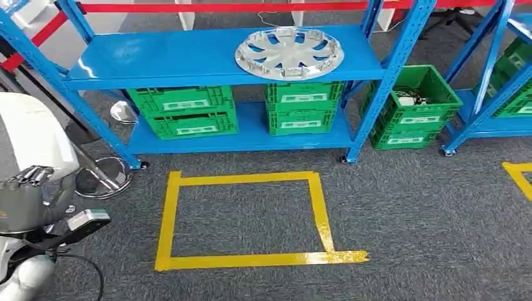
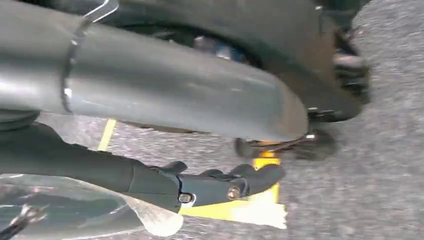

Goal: Take the parts from the cabinet and place them on the table.

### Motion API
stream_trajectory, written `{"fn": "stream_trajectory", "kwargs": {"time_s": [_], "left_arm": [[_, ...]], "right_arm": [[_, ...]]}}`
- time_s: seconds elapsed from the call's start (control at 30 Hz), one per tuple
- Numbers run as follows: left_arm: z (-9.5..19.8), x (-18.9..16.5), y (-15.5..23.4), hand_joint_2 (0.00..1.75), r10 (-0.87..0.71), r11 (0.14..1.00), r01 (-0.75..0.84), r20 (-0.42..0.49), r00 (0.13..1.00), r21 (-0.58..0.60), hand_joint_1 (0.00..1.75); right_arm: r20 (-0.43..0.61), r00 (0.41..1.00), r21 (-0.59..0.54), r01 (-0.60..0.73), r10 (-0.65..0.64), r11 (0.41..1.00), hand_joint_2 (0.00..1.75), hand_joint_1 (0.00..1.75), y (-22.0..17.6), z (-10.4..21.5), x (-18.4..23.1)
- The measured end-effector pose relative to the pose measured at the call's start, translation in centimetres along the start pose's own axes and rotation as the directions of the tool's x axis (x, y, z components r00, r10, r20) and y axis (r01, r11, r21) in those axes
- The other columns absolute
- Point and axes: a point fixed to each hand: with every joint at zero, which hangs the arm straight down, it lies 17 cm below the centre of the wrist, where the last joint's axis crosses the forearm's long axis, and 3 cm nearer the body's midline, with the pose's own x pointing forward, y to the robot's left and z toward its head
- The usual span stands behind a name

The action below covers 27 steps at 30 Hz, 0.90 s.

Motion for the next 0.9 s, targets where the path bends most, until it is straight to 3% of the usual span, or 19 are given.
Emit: {"fn": "stream_trajectory", "kwargs": {"time_s": [0.9], "left_arm": [[-0.4, -0.6, 0.2, 1.75, -0.013, 1.000, 0.013, 0.001, 1.000, -0.004, 1.75]], "right_arm": [[0.036, 0.999, 0.058, -0.019, 0.017, 0.998, 0.00, 0.00, 1.7, 0.1, 1.2]]}}
